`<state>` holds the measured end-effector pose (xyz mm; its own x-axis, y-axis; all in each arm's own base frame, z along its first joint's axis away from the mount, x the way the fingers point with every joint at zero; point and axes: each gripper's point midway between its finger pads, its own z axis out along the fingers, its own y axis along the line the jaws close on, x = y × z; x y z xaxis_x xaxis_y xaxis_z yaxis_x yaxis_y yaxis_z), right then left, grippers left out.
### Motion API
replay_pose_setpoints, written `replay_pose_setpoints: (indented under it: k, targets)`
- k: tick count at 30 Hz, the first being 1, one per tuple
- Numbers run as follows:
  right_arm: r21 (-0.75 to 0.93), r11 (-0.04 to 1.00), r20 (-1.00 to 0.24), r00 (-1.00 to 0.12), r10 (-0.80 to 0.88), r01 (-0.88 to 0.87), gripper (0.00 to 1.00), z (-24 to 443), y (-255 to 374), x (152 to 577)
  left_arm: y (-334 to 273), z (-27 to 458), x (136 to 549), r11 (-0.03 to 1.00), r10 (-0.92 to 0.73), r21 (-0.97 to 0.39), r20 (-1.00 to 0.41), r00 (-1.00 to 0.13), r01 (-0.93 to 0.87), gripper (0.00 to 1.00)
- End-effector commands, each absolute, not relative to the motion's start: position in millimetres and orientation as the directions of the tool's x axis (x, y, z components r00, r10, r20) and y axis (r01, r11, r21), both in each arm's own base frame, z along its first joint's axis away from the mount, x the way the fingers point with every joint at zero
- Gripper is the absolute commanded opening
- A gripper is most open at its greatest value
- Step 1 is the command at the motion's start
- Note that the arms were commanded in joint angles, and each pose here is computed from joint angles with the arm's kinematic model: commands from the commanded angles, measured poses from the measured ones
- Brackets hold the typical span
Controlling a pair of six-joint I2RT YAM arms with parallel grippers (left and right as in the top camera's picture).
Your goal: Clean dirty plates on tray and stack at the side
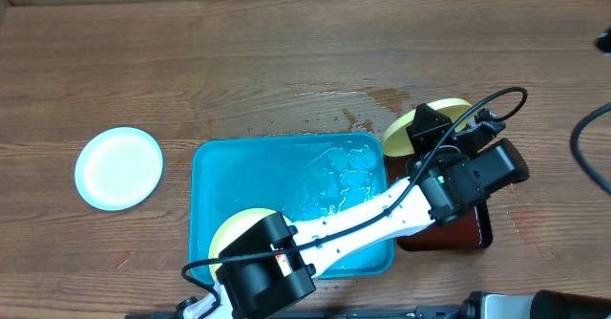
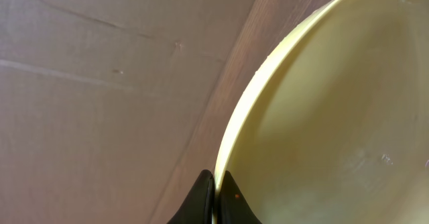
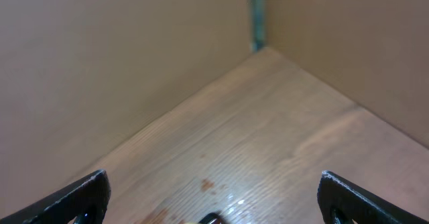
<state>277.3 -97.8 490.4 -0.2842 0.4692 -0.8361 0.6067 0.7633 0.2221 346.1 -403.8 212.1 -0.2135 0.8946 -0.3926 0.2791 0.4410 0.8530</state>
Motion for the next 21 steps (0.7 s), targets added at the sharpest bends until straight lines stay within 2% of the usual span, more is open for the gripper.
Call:
replay_pose_setpoints:
  k: [1, 4, 9, 21]
  targets:
    - [0.269, 0.637, -0.83, -0.162, 0.534, 0.722, 1.0, 494, -128, 261, -406, 220, 347, 0.453, 0.888, 0.854, -0.407, -0.213, 0.255, 0.04]
    - [0.293, 0.524, -0.801, -0.094, 0.591, 0.8, 1.0, 485, -156, 247, -406, 220, 347, 0.453, 0.888, 0.855, -0.407, -0.213, 0.255, 0.04]
    - [0.351, 0.453, -0.735, -0.059, 0.676, 0.819, 1.0, 471, -182, 238, -406, 220, 347, 0.453, 0.888, 0.854, -0.407, -0.213, 0.255, 0.04]
    - [0.387, 0.438, -0.698, -0.053, 0.715, 0.811, 1.0, 465, -190, 238, -406, 220, 347, 0.454, 0.887, 0.854, -0.409, -0.213, 0.254, 0.04]
